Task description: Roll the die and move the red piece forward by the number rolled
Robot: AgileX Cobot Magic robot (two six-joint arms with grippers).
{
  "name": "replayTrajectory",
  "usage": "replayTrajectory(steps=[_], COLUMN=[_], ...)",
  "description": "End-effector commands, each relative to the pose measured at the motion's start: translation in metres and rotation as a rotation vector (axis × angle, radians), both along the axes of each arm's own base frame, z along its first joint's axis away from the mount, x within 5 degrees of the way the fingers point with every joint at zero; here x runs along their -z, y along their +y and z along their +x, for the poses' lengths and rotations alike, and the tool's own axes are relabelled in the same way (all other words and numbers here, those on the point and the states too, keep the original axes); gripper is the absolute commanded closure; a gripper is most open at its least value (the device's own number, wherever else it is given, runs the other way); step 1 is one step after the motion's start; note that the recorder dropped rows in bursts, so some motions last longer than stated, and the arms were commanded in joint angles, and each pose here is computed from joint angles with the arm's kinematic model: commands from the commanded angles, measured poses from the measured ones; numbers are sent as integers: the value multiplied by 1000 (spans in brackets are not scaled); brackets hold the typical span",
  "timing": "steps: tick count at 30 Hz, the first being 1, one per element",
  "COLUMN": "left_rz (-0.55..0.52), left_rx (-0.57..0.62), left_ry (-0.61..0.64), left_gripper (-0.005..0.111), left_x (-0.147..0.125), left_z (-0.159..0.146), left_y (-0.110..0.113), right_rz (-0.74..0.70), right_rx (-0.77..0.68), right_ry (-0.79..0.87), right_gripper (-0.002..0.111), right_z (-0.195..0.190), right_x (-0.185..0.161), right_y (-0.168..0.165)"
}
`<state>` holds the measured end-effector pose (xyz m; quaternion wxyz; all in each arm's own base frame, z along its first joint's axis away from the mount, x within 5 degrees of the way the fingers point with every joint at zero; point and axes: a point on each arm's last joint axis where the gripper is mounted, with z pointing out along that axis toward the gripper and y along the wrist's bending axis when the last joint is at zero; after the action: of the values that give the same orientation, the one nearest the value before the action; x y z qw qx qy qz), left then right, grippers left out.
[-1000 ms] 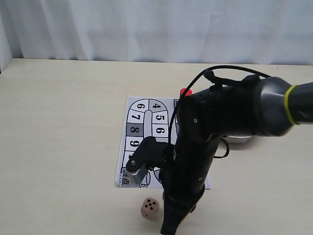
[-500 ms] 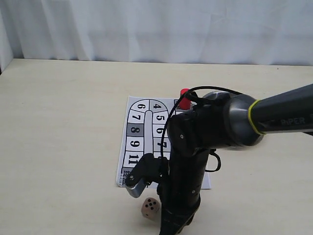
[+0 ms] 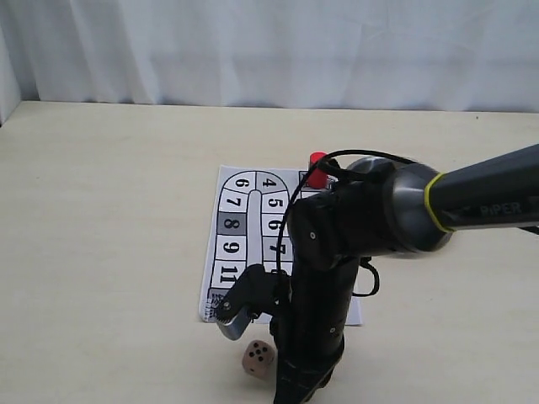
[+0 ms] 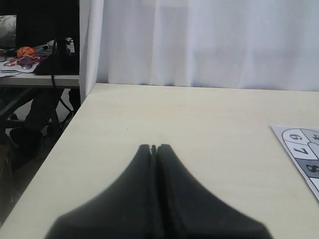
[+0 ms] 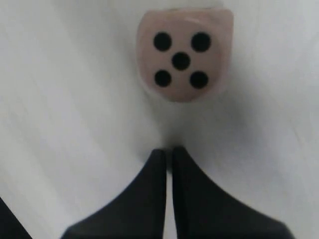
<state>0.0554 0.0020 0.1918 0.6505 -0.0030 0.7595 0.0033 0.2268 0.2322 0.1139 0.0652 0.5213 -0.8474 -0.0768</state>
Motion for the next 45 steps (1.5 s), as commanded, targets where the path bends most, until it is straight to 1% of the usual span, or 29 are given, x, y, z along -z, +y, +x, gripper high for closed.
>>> replayTrajectory(steps=[1,16,19,21,22,24,25,26,28,30,35,37,39,45], left_rz=[-6,-6,-6,-6,-6,-6,-6,-6,-6,-6,-6,-6,-6,-6], left_rx=[2,2,2,2,2,2,2,2,2,2,2,2,2,2], left_ry=[-11,-11,-11,-11,-11,-11,-11,-11,-11,-11,-11,-11,-11,-11], left_gripper=[107,107,107,107,107,107,107,107,107,107,107,107,107,107], left_x=[0,0,0,0,0,0,0,0,0,0,0,0,0,0], left_z=[0,0,0,0,0,0,0,0,0,0,0,0,0,0], left_y=[0,0,0,0,0,0,0,0,0,0,0,0,0,0], right_rz=[4,-14,10,38,60,95,103,120,134,152,237,270,295,335], right_rx=[-10,-8,53,125,196,290,309,345,356,401,577,636,678,771], right_ry=[-7,-3,-75,-124,-153,-201,-217,-276,-340,-402,-530,-563,-593,-664], right_gripper=[104,104,104,104,104,104,104,102,95,86,55,48,44,45], right_z=[0,1,19,35,49,69,73,87,97,107,131,140,148,174], right_x=[0,-1,-18,-33,-43,-55,-58,-64,-68,-72,-75,-75,-76,-85], right_y=[0,-2,-4,-7,-11,-15,-17,-23,-27,-31,-43,-49,-57,-79])
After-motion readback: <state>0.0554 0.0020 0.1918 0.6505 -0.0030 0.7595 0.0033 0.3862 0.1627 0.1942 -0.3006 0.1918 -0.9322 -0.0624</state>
